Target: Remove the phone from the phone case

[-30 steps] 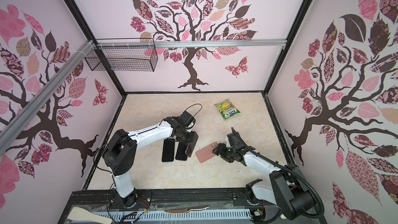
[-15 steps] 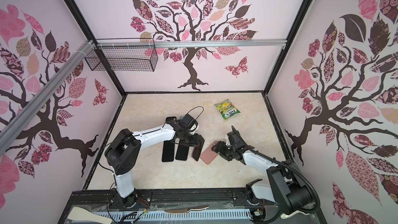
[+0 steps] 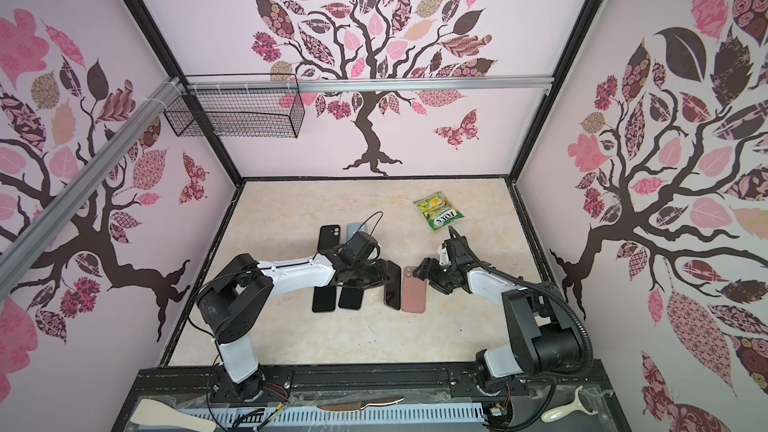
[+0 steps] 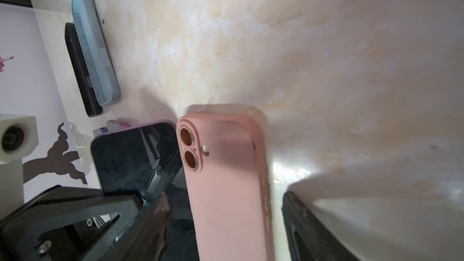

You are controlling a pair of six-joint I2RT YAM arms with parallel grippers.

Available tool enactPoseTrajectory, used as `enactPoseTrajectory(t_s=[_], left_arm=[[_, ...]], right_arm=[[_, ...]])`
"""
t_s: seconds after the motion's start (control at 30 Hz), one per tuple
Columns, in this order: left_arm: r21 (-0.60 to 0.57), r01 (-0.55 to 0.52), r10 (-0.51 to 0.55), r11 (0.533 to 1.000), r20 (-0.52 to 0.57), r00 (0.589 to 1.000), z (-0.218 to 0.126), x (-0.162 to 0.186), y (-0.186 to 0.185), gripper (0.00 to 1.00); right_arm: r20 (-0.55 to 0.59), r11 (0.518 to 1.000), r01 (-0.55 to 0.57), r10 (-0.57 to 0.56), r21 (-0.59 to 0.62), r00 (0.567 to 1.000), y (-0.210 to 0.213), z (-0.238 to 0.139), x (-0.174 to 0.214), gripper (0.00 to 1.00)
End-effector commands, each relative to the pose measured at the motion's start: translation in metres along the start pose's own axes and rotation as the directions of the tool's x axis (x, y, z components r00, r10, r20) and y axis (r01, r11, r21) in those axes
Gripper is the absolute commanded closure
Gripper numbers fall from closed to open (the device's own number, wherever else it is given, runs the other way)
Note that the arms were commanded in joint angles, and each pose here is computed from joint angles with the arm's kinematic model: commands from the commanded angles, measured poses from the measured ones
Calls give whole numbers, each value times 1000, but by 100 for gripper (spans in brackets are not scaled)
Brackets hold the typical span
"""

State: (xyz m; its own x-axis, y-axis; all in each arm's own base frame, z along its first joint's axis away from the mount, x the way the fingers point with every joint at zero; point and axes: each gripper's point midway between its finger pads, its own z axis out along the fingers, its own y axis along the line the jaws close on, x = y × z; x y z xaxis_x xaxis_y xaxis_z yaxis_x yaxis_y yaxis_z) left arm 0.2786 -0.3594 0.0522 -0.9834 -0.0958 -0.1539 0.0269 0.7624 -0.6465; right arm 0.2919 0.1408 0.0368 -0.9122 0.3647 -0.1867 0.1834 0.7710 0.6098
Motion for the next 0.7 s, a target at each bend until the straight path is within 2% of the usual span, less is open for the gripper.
enactPoseTrajectory(t_s=[0.0,0.17,0.43,0.67], left_arm=[[-22,123,-122,992,59,991,4,-3,19,100],[-15,166,-165,986,53,985,10,1,31,100],[-31,169,-168,985,23,985,14,10,39,99],[-54,169,-168,984,23,986,11,13,47,81]], right_arm=[[-55,994,40,-34,101,998,-21,2,7,25],[-94,998,51,-46,43,994,-10,7,8,24],[-149,998,28,-37,-61,988,5,17,12,25],[-163,993,3,-23,-121,986,13,22,14,26]])
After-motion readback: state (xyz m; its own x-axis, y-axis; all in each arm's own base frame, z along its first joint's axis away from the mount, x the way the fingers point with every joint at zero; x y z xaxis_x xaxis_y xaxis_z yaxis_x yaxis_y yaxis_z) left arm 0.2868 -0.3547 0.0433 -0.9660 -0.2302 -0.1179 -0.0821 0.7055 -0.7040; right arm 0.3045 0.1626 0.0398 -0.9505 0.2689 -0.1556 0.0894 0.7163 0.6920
